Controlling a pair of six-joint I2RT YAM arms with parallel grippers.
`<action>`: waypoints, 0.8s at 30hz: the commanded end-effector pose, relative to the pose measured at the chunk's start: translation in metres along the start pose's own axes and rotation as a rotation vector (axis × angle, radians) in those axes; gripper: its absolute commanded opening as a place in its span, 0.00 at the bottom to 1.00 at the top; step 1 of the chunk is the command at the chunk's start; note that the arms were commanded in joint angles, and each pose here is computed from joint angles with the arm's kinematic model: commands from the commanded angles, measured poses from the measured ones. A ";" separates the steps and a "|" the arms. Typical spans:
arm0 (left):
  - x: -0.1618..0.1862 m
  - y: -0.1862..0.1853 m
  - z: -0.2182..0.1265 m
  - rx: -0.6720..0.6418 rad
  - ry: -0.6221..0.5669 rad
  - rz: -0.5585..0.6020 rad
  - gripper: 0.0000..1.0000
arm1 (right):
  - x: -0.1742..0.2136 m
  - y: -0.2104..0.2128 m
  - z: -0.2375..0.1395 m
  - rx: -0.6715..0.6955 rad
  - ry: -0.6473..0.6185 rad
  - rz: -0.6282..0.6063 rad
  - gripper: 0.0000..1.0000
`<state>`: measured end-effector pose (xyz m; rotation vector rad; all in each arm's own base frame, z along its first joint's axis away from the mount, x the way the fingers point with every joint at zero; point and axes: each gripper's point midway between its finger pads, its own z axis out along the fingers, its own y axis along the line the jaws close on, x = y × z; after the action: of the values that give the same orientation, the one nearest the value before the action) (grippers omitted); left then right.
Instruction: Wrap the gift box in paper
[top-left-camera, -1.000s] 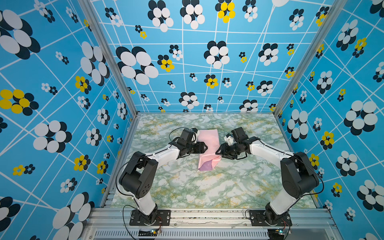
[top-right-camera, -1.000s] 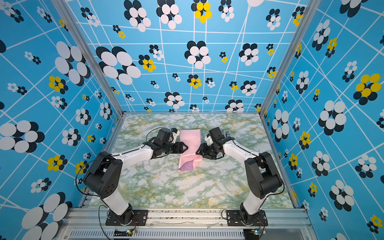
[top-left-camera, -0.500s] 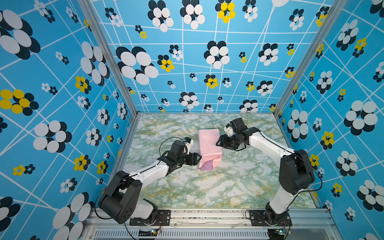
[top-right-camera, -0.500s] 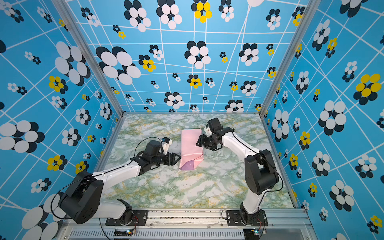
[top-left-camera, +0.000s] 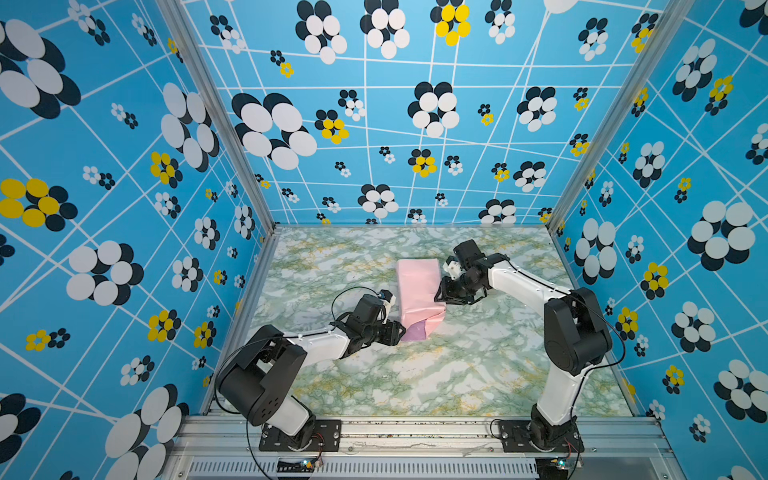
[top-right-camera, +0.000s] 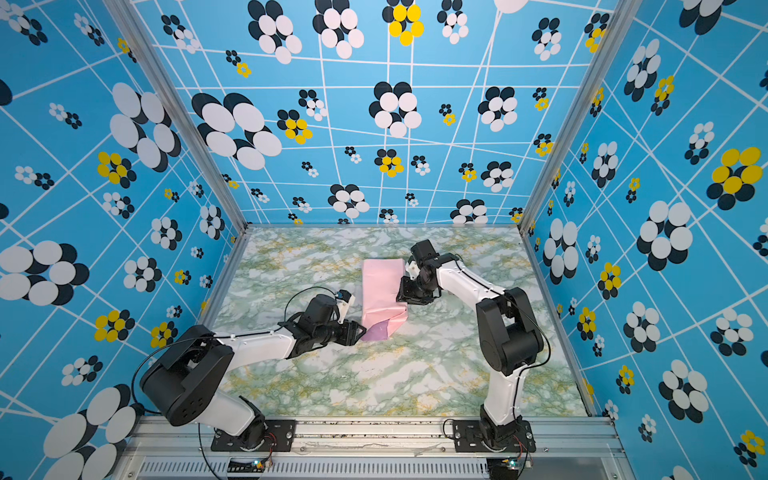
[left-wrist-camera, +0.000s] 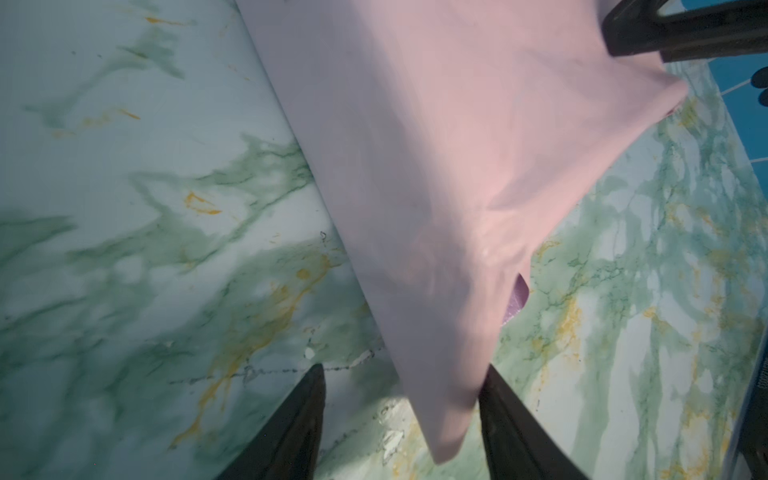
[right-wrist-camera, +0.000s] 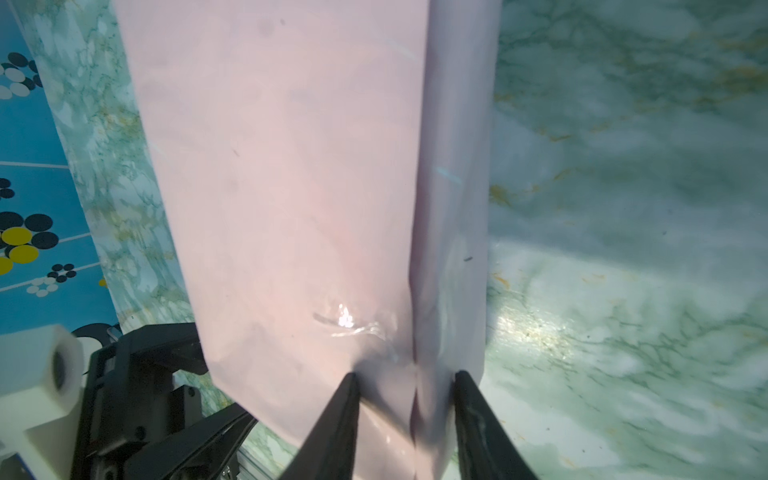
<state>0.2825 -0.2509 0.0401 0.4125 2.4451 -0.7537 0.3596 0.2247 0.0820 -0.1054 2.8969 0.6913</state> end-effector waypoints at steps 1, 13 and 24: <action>-0.019 -0.003 0.006 -0.016 -0.052 0.021 0.57 | 0.021 -0.023 0.010 0.083 0.074 0.024 0.38; -0.020 0.001 0.023 -0.056 -0.046 0.030 0.37 | 0.022 -0.021 0.009 0.063 0.060 0.030 0.35; -0.023 -0.009 0.012 -0.149 -0.076 0.075 0.00 | 0.024 -0.021 0.014 0.043 0.022 0.136 0.32</action>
<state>0.2972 -0.2689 0.0352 0.4261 2.4075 -0.5790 0.3574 0.2277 0.0821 -0.0084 2.8553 0.7619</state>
